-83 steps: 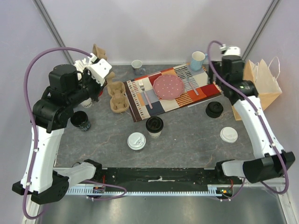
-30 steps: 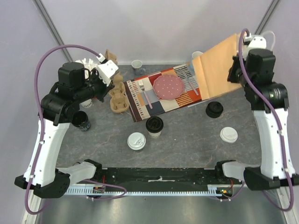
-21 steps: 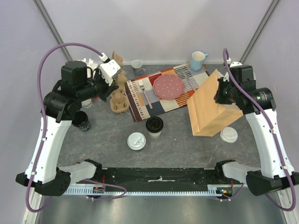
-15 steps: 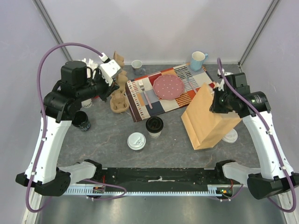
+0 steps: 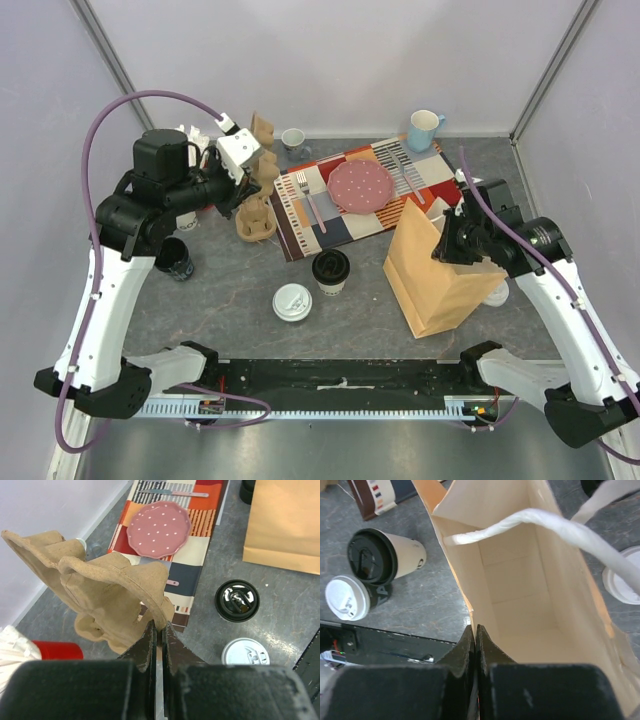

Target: Pack the takeout coffee

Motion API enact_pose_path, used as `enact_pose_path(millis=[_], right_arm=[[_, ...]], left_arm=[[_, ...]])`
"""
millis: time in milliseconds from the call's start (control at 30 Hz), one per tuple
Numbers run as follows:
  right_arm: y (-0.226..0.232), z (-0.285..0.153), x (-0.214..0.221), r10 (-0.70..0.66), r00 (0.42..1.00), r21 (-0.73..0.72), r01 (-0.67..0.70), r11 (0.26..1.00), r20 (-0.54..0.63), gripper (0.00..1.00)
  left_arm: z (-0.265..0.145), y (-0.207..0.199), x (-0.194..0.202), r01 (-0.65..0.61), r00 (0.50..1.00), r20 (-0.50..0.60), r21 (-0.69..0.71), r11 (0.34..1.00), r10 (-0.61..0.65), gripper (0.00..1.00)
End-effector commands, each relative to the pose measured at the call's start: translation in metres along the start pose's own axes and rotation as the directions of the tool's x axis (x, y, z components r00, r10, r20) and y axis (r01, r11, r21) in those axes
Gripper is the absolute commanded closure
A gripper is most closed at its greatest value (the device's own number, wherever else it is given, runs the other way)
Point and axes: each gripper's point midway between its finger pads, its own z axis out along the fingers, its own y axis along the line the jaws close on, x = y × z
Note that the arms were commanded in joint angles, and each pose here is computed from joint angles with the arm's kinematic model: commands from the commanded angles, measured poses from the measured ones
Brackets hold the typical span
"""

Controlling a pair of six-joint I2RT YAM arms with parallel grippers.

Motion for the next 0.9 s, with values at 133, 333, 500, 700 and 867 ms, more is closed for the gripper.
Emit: enact_pose_path(millis=[133, 333, 500, 700, 867], right_arm=[[0.036, 0.003, -0.011, 0.115, 0.99, -0.104, -0.106, 0.989, 0.079, 0.89], [0.055, 0.003, -0.007, 0.07, 0.995, -0.134, -0.06, 0.989, 0.067, 0.64], [0.094, -0.024, -0.018, -0.074, 0.99, -0.284, 0.105, 0.953, 0.117, 0.5], [0.116, -0.066, -0.026, -0.299, 0.927, -0.4, 0.368, 0.839, 0.224, 0.02], [0.113, -0.103, -0.043, -0.414, 0.849, -0.354, 0.517, 0.78, 0.327, 0.02]], left_arm=[[0.024, -0.02, -0.016, 0.008, 1.0, 0.029, 0.091, 0.996, -0.011, 0.98], [0.027, -0.03, -0.021, -0.031, 0.999, 0.022, 0.116, 0.993, 0.029, 0.98], [0.024, -0.045, -0.027, -0.084, 0.996, 0.034, 0.169, 0.982, 0.08, 0.98], [0.015, -0.075, -0.027, -0.218, 0.976, 0.045, 0.273, 0.937, 0.214, 0.98], [0.006, -0.088, 0.002, -0.388, 0.908, -0.031, 0.31, 0.868, 0.417, 0.98]])
